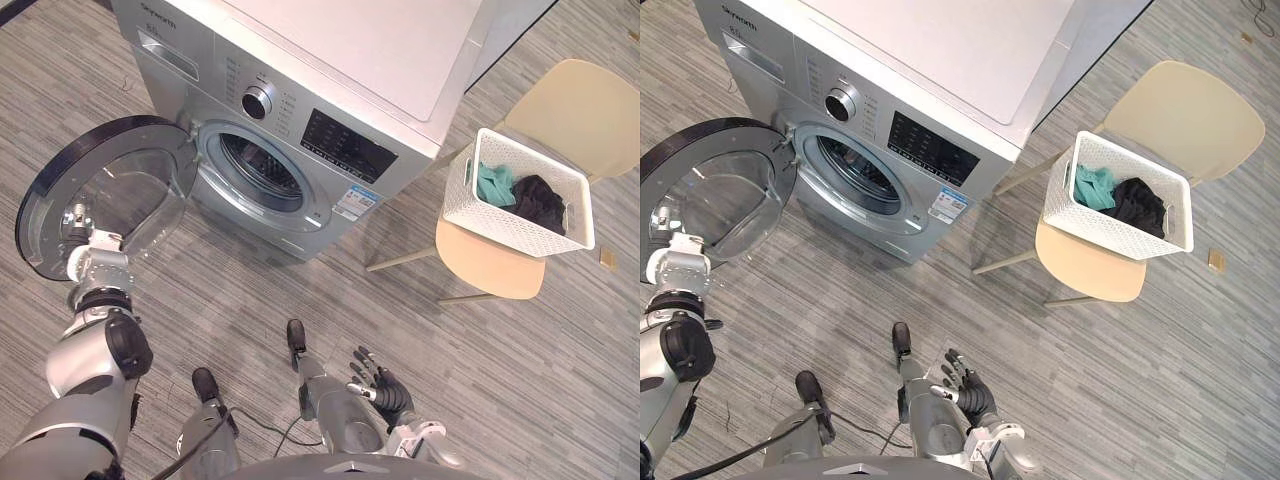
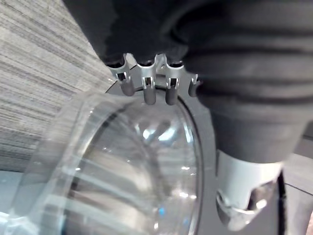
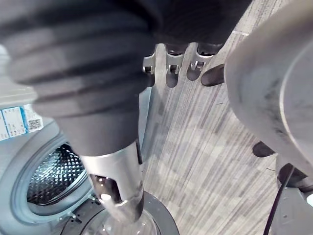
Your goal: Pick up the laundry basket with both hands and put the clothes into the washing machine.
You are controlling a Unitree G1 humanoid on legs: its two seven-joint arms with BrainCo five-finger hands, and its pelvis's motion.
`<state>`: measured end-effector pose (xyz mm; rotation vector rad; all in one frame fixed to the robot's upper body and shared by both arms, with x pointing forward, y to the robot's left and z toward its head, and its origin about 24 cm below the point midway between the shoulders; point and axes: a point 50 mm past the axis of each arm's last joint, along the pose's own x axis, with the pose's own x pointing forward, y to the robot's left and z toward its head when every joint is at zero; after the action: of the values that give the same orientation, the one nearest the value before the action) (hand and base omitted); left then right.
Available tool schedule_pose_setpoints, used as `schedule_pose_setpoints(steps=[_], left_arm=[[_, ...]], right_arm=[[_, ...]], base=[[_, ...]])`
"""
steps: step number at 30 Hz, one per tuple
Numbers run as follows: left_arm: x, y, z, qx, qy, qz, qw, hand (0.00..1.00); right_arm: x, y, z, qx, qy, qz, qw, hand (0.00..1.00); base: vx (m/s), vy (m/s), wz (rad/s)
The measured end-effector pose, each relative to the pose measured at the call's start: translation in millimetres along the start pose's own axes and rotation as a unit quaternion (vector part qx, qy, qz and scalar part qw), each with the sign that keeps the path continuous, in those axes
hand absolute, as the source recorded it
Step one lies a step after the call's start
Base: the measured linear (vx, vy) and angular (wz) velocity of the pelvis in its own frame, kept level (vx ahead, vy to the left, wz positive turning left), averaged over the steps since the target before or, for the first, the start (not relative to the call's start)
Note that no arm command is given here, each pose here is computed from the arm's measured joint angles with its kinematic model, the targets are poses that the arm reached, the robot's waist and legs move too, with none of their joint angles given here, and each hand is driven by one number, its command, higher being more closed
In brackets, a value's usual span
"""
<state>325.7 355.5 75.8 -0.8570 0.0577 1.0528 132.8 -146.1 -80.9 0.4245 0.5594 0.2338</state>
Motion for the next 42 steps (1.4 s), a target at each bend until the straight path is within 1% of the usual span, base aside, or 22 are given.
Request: schedule_pose_setpoints(steps=[3,7,9,10,11,12,13,14,16,17,18,19,20,21,23,25,27,30,33,37,40,42], left_arm=[[2.9,2.1,13.1,0.011,-0.021,0.003,1.0,0.0],[4.3,8.0,12.7,0.041,-0.027,0.005,0.999,0.0],[6.6,25.8,6.2,0.073,-0.028,0.02,0.997,0.0],[7.3,46.2,-3.1,0.102,-0.025,0.032,0.994,0.0],[6.6,53.1,-8.1,0.12,-0.025,0.031,0.992,0.0],[4.8,67.7,-17.0,0.158,-0.024,0.029,0.987,0.0],[0.3,90.8,-32.7,0.221,-0.016,0.028,0.975,0.0],[-3.5,102.7,-43.4,0.257,-0.007,0.024,0.966,0.0],[-28.9,156.8,-90.6,0.358,0.053,0.014,0.932,0.0],[-37.8,172.8,-103.1,0.382,0.076,0.011,0.921,0.0],[-57.4,207.6,-122.8,0.418,0.123,0.015,0.9,0.0],[-79.1,240.6,-138.3,0.433,0.171,0.02,0.885,0.0],[-90.3,255.2,-144.7,0.438,0.193,0.023,0.878,0.0],[-110.4,279.8,-153.7,0.44,0.231,0.029,0.868,0.0],[-133.4,305.4,-163.0,0.434,0.28,0.036,0.855,0.0],[-138.7,310.9,-164.6,0.435,0.292,0.03,0.851,0.0],[-140.7,316.2,-164.5,0.469,0.312,-0.002,0.827,0.0],[-140.4,318.4,-163.6,0.497,0.325,-0.035,0.803,0.0],[-140.6,318.8,-164.0,0.546,0.337,-0.077,0.763,0.0],[-139.7,315.3,-166.4,0.591,0.347,-0.123,0.718,0.0],[-138.9,313.6,-167.3,0.611,0.353,-0.149,0.692,0.0],[-137.7,312.8,-166.7,0.62,0.351,-0.155,0.684,0.0]], right_arm=[[-0.8,-2.0,-2.7,0.001,0.006,-0.004,1.0,0.0],[-1.2,-5.4,-8.0,-0.002,0.019,-0.011,1.0,0.0],[1.9,-8.6,-9.0,-0.004,0.025,-0.016,1.0,0.0],[5.1,-12.2,-8.1,-0.005,0.027,-0.023,0.999,0.0],[5.9,-13.5,-7.5,-0.004,0.026,-0.026,0.999,0.0],[7.4,-15.3,-6.3,-0.001,0.023,-0.031,0.999,0.0],[9.3,-18.3,-6.0,0.003,0.023,-0.039,0.999,0.0],[9.1,-20.4,-6.4,0.006,0.023,-0.045,0.999,0.0],[4.0,-32.2,-13.2,0.018,0.034,-0.076,0.996,0.0],[2.4,-36.3,-14.9,0.018,0.038,-0.086,0.995,0.0],[-1.4,-43.4,-19.6,0.015,0.05,-0.103,0.993,0.0],[-6.1,-51.1,-25.5,0.021,0.06,-0.13,0.989,0.0],[-8.6,-55.0,-29.0,0.025,0.067,-0.143,0.987,0.0],[-13.1,-62.0,-36.8,0.033,0.083,-0.165,0.982,0.0],[-17.1,-69.8,-46.4,0.034,0.11,-0.191,0.975,0.0],[-17.2,-76.2,-51.8,0.037,0.131,-0.213,0.967,0.0],[-18.5,-84.2,-57.7,0.036,0.159,-0.244,0.956,0.0],[-30.1,-90.9,-68.7,0.048,0.181,-0.281,0.941,0.0],[-48.7,-95.2,-84.6,0.052,0.218,-0.312,0.923,0.0],[-57.6,-98.2,-89.8,0.085,0.212,-0.342,0.912,0.0],[-56.3,-97.0,-89.6,0.106,0.196,-0.352,0.909,0.0],[-48.9,-95.8,-83.7,0.106,0.181,-0.347,0.914,0.0]], base=[[0.0,0.0,0.0],[0.01,0.003,0.11],[0.01,0.012,0.12],[0.0,0.019,0.06],[-0.01,0.031,0.07],[-0.02,0.032,0.16],[-0.02,0.029,0.22],[-0.01,0.026,0.32],[0.01,0.016,0.28],[0.03,0.007,0.26],[0.04,0.011,0.34],[0.05,0.014,0.35],[0.07,0.02,0.31],[0.05,0.013,0.24],[0.04,0.015,0.38],[0.01,0.015,0.36],[-0.02,0.01,0.14],[-0.02,0.009,0.11],[-0.01,0.011,0.13],[0.0,0.02,0.11],[0.02,0.051,-0.4],[-0.03,0.06,-1.38]])
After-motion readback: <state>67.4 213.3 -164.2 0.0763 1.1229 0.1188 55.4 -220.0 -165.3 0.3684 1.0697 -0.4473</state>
